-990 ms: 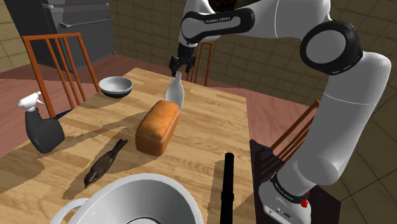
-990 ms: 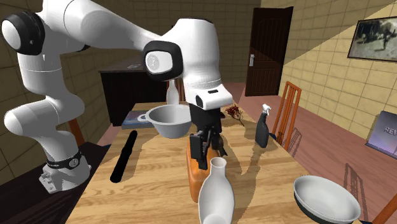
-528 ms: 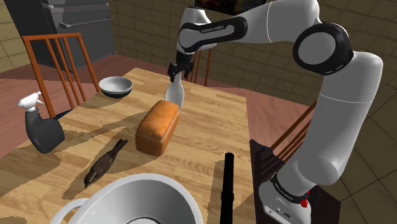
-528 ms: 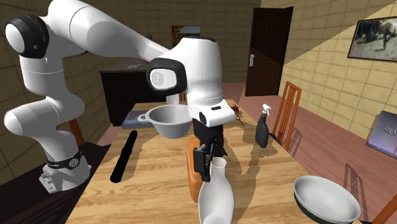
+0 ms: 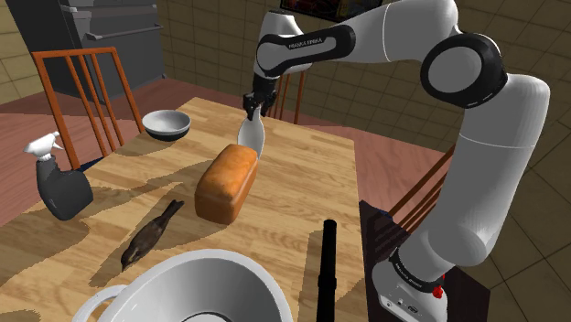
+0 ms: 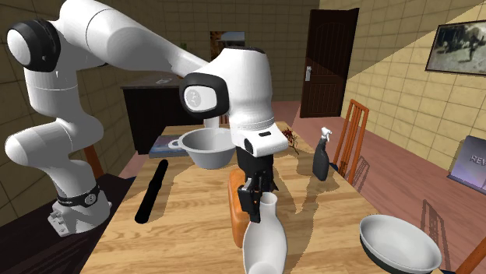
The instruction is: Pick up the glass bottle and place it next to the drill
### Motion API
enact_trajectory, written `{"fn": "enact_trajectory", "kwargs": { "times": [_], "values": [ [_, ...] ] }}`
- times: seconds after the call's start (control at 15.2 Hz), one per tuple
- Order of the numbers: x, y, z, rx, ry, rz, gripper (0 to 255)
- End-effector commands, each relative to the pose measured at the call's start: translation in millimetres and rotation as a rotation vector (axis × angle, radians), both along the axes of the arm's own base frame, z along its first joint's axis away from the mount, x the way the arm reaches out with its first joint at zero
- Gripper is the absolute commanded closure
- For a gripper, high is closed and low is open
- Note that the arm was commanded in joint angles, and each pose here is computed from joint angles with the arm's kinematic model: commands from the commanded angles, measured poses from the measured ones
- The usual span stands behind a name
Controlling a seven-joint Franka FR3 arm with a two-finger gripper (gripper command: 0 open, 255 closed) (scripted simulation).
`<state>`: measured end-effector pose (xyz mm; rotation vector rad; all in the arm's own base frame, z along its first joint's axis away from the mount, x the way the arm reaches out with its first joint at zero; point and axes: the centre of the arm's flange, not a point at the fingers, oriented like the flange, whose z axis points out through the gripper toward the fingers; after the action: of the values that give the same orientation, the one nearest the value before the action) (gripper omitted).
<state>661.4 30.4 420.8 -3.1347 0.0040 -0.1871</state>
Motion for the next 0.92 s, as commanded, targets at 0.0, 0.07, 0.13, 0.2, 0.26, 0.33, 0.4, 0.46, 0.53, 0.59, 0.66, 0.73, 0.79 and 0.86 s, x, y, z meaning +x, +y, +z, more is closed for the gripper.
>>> {"fn": "enact_trajectory", "kwargs": {
  "times": [0.0,0.07,0.13,0.2,0.26,0.33,0.4,0.46,0.53,0.59,0.66,0.73,0.79,0.86],
  "values": [
    [0,0,0,0.0,0.0,0.0,255],
    [0,0,0,0.0,0.0,0.0,255],
    [0,0,0,0.0,0.0,0.0,255],
    [0,0,0,0.0,0.0,0.0,255],
    [0,0,0,0.0,0.0,0.0,255],
    [0,0,0,0.0,0.0,0.0,255],
    [0,0,0,0.0,0.0,0.0,255],
    [0,0,0,0.0,0.0,0.0,255],
    [0,0,0,0.0,0.0,0.0,255],
    [0,0,5,0.0,0.0,0.0,255],
    [0,0,10,0.0,0.0,0.0,255],
    [0,0,16,0.0,0.0,0.0,255],
    [0,0,21,0.0,0.0,0.0,255],
    [0,0,26,0.0,0.0,0.0,255]
  ]
}}
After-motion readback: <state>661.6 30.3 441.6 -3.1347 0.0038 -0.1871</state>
